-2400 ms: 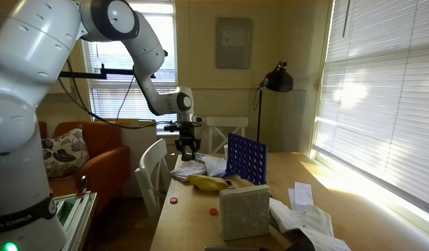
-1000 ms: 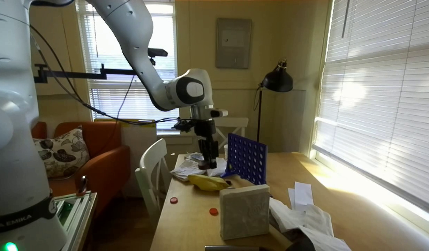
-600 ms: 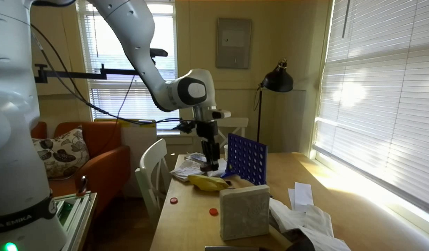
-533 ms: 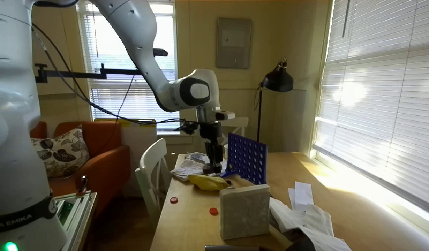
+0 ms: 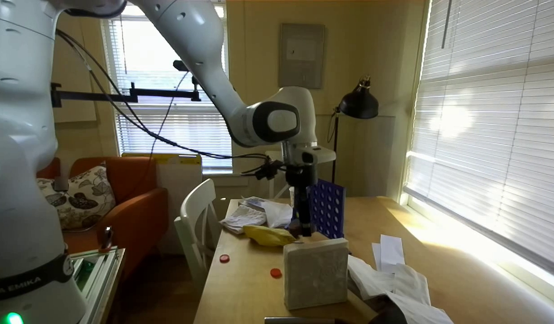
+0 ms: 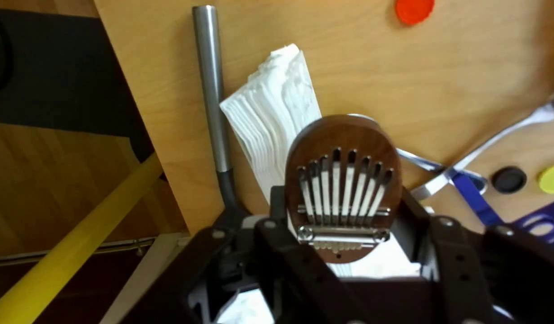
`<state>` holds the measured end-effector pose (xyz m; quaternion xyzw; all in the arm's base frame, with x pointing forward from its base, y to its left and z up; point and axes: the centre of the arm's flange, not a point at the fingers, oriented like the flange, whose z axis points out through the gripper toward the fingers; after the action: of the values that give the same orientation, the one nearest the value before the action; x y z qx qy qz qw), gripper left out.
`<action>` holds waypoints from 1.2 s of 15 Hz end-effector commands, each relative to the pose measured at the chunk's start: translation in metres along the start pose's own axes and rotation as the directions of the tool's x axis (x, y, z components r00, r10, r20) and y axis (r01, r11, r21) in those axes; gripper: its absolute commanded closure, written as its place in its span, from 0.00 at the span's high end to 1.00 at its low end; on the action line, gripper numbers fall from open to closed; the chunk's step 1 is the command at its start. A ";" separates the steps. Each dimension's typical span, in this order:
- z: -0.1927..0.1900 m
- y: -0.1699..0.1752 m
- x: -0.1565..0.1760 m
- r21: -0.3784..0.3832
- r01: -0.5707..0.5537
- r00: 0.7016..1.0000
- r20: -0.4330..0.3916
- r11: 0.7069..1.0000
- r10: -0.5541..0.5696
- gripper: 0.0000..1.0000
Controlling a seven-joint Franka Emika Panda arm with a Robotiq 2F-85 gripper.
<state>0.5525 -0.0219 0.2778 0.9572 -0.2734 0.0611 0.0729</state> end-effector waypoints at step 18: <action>-0.022 0.049 0.123 0.068 -0.182 0.968 -0.161 0.981 0.190 0.32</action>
<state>0.6082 -0.1006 0.3187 0.9036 -0.3930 0.1357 0.1030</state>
